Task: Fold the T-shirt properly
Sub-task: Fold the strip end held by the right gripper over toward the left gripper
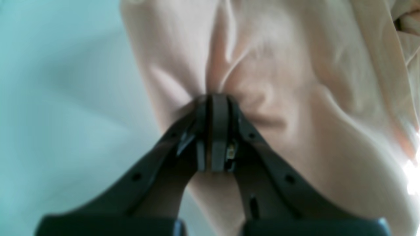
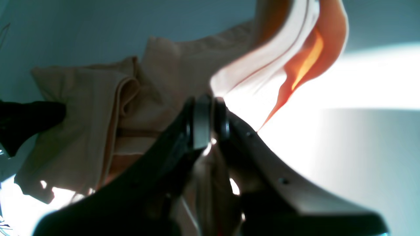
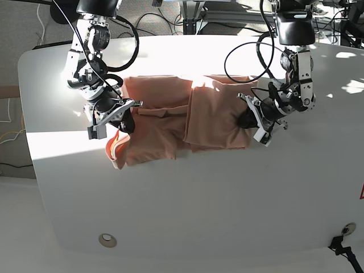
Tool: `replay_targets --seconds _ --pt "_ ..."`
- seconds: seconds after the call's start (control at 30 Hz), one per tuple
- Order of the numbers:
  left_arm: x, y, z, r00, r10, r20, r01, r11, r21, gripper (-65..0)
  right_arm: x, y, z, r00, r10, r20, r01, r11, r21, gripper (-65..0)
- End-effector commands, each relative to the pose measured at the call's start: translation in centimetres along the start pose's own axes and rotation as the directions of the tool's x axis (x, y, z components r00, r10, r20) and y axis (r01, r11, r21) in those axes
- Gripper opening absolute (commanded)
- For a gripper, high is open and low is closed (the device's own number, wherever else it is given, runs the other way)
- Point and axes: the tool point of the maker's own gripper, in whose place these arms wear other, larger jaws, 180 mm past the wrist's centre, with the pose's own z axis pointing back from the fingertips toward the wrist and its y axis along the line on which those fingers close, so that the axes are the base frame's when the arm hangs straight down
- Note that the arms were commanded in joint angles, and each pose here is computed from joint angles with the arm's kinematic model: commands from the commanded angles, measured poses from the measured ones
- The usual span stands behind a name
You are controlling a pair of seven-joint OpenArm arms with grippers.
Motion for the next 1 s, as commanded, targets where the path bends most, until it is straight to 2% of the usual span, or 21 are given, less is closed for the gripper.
replay_targets --seconds 0.0,0.3,0.63,0.8,0.97 --pt "-2.2 0.9 0.3 0.993 -0.024 -0.116 0.029 0.999 0.039 -65.0 1.7 3.2 -0.2 0.998 0.026 0.055 -0.030 0.997 0.078 -65.0" --pt "-2.3 0.8 0.2 0.993 -0.022 -0.119 0.027 0.999 0.038 -65.0 0.6 13.4 -2.2 0.999 -0.018 0.031 0.009 0.957 0.290 -65.0" --pt "-2.3 0.8 0.2 0.993 -0.021 -0.119 0.025 0.999 0.036 -65.0 -1.0 21.9 -3.6 0.999 -0.041 -0.017 0.044 0.897 0.440 -65.0" --pt "-2.3 0.8 0.2 0.993 -0.021 -0.119 0.026 0.999 0.037 -65.0 -2.1 24.8 -4.6 0.999 -0.033 -0.042 0.049 0.879 0.474 -65.0" --pt "-2.2 0.8 0.2 0.993 -0.022 -0.118 0.027 0.999 0.037 -65.0 -1.9 24.7 -6.1 0.998 -0.009 -0.057 0.035 0.882 0.469 -65.0"
